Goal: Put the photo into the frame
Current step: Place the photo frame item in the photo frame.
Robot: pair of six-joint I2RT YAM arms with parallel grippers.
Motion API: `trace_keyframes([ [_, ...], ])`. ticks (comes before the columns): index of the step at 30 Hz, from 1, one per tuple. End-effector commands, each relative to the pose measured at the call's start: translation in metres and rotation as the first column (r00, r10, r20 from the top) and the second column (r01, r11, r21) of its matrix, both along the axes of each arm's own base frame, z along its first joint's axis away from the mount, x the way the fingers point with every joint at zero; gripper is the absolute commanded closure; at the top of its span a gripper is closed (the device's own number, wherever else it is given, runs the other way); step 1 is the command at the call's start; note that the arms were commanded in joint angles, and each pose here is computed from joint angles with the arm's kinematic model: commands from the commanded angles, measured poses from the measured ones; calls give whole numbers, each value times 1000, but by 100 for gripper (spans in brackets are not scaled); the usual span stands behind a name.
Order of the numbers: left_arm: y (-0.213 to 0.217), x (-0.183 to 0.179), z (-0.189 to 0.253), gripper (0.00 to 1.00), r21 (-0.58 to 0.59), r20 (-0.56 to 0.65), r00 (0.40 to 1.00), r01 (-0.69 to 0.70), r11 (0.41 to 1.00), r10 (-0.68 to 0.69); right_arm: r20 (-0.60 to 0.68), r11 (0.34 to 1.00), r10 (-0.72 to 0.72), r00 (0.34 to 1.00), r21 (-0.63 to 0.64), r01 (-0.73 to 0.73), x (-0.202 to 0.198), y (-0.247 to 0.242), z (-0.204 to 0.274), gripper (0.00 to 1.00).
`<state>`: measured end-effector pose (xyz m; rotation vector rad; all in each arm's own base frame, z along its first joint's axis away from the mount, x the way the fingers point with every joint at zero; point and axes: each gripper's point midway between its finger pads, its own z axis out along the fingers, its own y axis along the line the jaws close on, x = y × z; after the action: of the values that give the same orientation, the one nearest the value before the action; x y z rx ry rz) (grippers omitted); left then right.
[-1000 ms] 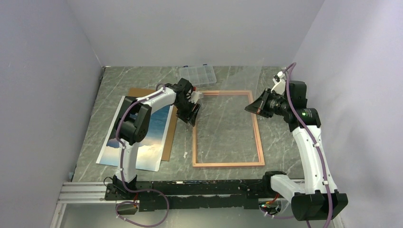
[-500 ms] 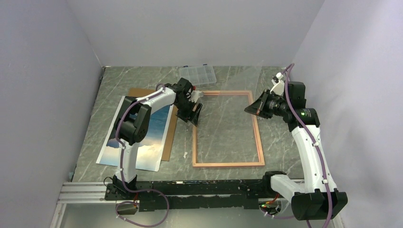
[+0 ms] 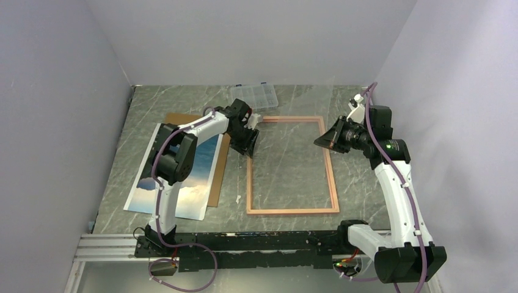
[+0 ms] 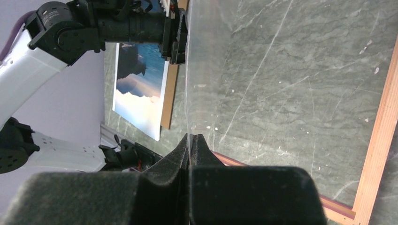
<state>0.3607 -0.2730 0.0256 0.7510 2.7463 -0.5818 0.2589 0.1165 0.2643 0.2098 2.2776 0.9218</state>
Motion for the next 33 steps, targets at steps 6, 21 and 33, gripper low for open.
trace_keyframes([
  [6,47,-6,-21,57,178,60,994,-105,978,96,44,998,32,999,47,-34,10,8,0,100],
  [21,73,-21,-11,58,178,45,991,-130,975,124,26,993,89,996,79,-91,17,38,-13,100],
  [33,102,31,116,6,-81,181,944,-265,961,275,86,982,140,986,119,-150,21,79,27,100],
])
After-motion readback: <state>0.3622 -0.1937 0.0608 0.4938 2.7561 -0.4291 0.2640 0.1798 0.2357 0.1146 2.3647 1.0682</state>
